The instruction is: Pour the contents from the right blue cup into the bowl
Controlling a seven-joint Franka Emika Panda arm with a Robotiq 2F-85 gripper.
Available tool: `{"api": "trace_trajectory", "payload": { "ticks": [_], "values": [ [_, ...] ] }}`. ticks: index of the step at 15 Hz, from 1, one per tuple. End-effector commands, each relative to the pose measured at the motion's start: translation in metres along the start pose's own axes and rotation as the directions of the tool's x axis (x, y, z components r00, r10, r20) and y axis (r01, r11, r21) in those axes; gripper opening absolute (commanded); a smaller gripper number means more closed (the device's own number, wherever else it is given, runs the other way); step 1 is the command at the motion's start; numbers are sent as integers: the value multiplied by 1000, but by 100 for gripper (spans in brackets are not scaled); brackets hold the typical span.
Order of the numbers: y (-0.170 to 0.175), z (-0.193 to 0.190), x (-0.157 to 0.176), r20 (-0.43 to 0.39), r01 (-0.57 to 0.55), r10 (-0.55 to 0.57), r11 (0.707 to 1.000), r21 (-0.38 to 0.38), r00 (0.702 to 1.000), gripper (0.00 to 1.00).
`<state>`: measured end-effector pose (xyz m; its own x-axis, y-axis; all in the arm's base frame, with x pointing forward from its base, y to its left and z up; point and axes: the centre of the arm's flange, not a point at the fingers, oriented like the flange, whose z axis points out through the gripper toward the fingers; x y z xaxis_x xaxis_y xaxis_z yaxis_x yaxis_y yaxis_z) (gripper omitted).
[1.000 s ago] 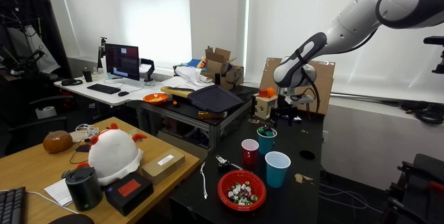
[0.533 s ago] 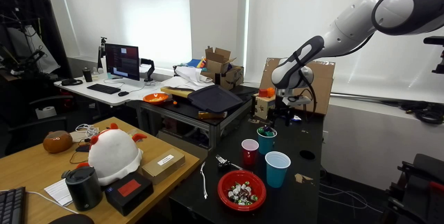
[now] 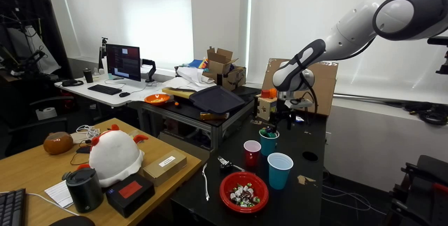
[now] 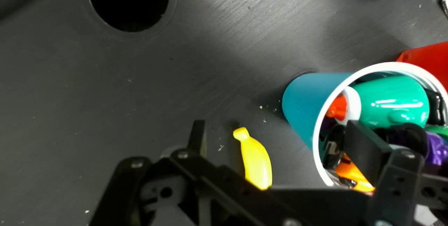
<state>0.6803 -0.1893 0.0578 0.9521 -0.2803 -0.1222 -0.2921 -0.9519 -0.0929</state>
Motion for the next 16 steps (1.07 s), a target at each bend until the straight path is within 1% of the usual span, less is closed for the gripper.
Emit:
{"api": "trace_trajectory", "payload": {
  "ticks": [1, 5, 9, 16],
  "values": [
    [3, -2, 8, 2, 33, -33, 999, -13, 999, 100],
    [3, -8, 9, -28, 35, -35, 999, -12, 999, 100],
    [2, -13, 13, -62, 37, -39, 999, -31, 997, 100],
    [4, -11, 13, -63, 53, -57, 997, -63, 996, 100]
  ]
}}
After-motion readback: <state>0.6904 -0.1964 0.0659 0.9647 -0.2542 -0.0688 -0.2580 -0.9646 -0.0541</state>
